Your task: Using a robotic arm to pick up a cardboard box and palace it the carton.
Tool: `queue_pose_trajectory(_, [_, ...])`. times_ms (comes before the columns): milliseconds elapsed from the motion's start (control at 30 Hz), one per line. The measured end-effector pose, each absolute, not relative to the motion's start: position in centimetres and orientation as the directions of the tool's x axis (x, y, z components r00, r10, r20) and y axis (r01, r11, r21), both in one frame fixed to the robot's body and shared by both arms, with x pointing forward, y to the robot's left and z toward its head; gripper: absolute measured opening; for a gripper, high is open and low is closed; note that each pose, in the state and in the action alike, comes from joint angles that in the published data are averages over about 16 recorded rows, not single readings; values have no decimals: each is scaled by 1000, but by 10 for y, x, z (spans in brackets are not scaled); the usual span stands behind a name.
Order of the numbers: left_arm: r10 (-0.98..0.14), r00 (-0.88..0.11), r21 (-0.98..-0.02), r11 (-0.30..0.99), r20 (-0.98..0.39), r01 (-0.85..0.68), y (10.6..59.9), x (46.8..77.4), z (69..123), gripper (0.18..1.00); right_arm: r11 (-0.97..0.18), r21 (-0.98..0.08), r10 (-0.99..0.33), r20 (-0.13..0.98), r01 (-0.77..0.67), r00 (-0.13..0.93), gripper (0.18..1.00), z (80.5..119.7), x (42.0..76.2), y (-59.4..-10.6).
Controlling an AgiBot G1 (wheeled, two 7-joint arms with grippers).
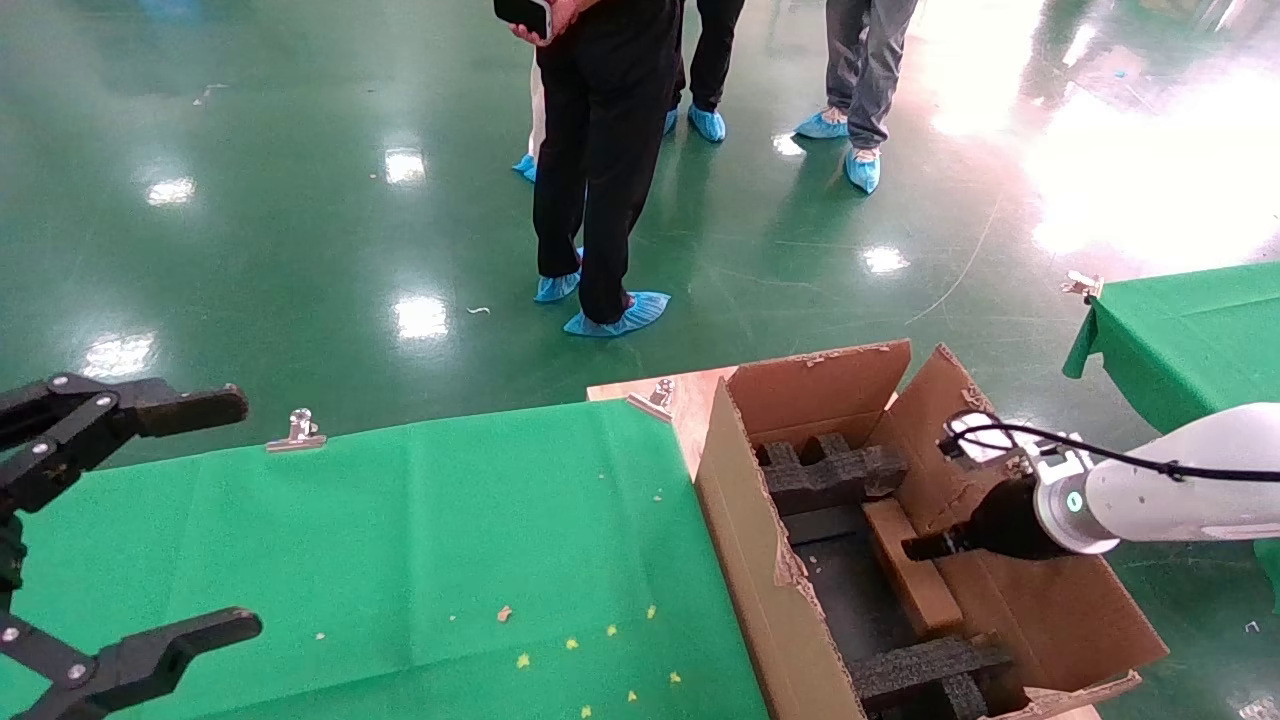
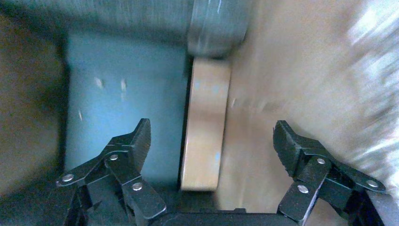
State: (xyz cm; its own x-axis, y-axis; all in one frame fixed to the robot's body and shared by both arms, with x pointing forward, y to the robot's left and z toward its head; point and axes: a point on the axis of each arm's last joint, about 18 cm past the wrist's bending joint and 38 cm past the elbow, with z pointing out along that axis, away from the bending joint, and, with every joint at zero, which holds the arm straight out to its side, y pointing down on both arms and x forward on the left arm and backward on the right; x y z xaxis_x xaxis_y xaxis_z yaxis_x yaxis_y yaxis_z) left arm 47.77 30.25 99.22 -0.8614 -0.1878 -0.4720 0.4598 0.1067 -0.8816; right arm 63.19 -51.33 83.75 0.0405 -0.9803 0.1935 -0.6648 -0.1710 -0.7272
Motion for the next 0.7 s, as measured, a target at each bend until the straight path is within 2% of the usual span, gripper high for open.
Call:
queue_pose_trajectory(267, [-188, -861, -882, 107, -472, 460, 303, 478, 992, 1000, -240, -805, -970, 220, -543, 103, 949, 888, 635, -495])
queue_pose_trajectory(700, [-188, -861, -882, 107, -472, 460, 303, 478, 992, 1000, -355, -891, -900, 245, -282, 360, 1000, 962, 605, -416])
